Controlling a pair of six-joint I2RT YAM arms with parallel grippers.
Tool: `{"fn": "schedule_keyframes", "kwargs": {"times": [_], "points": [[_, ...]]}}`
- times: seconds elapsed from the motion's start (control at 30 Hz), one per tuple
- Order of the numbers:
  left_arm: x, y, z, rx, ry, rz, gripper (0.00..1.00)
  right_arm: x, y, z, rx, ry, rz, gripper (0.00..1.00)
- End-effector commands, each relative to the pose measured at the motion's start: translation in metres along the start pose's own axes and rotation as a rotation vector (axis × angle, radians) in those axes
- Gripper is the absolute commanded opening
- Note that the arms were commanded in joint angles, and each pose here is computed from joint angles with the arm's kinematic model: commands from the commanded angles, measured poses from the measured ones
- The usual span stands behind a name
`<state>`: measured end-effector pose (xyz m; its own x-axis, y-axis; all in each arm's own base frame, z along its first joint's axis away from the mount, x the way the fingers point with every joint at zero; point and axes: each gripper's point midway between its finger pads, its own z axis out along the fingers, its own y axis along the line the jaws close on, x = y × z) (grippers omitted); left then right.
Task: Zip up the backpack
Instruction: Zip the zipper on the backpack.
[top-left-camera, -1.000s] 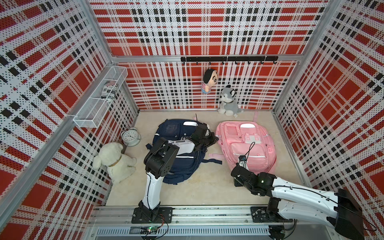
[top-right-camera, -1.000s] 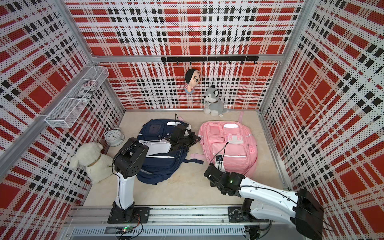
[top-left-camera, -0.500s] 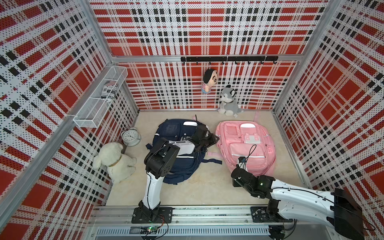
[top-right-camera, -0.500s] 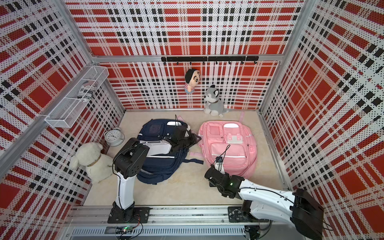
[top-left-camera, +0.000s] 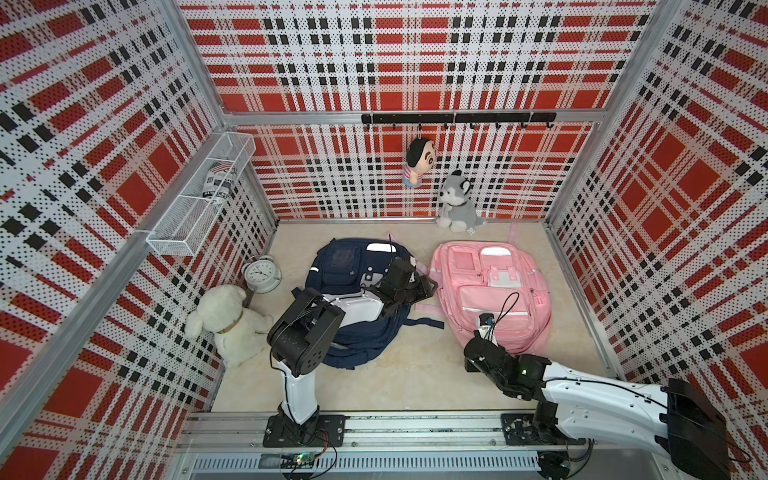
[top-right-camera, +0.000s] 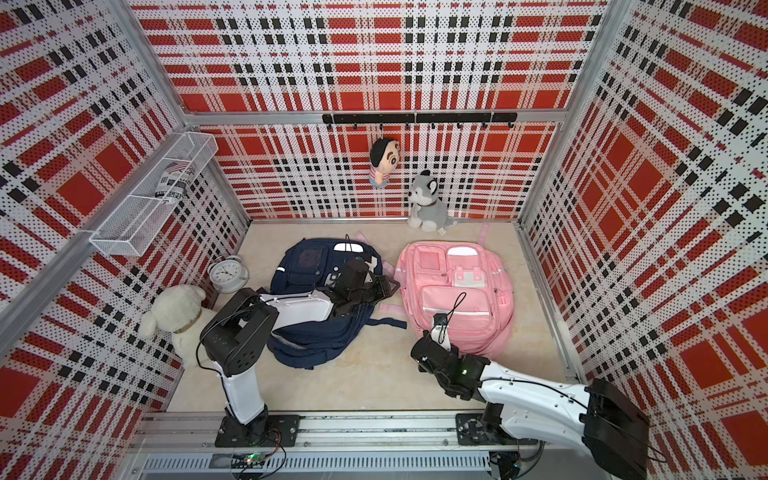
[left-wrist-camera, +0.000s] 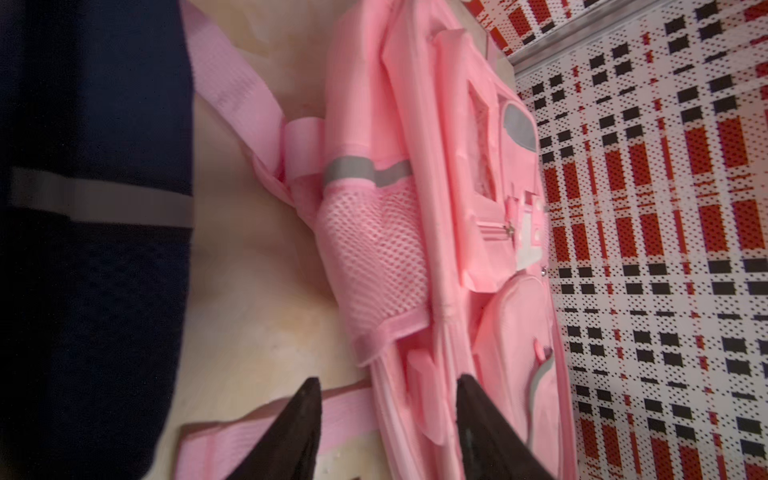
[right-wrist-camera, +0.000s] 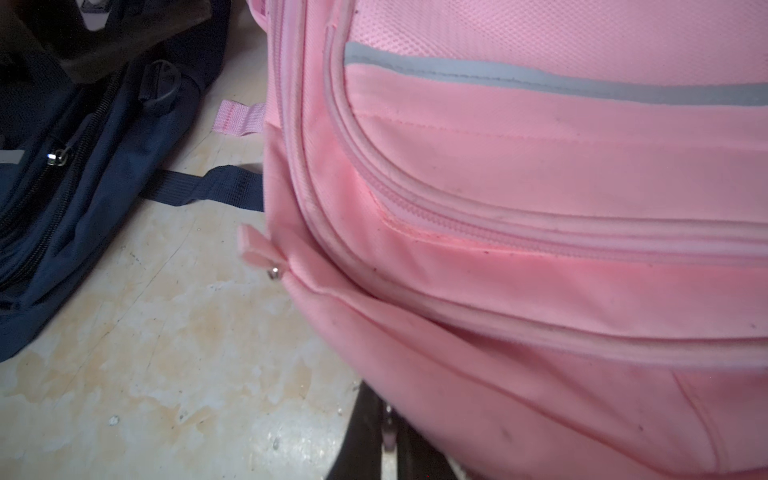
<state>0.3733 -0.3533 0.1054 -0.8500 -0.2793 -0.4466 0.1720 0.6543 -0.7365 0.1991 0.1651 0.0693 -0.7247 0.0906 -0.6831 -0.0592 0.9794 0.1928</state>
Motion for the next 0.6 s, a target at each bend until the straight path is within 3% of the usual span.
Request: {"fn": "schedule_keyframes", "kwargs": {"times": [0.0,0.27,0.57], "points": [[0.01,-0.011,-0.01,0.006,0.004,0.04,0.54,-0.014,0.005,0.0,-0.003,-0.068,0.024,0.0],[0.033,-0.008,-0.038,-0.01,-0.048,-0.015,0.54,-0.015,0.005,0.0,-0.001,-0.08,0.027,0.0],[0.085,-0.023,-0.028,0.075,0.052,-0.09,0.54,-0.017,0.006,0.001,0.001,-0.08,0.024,0.0]]}}
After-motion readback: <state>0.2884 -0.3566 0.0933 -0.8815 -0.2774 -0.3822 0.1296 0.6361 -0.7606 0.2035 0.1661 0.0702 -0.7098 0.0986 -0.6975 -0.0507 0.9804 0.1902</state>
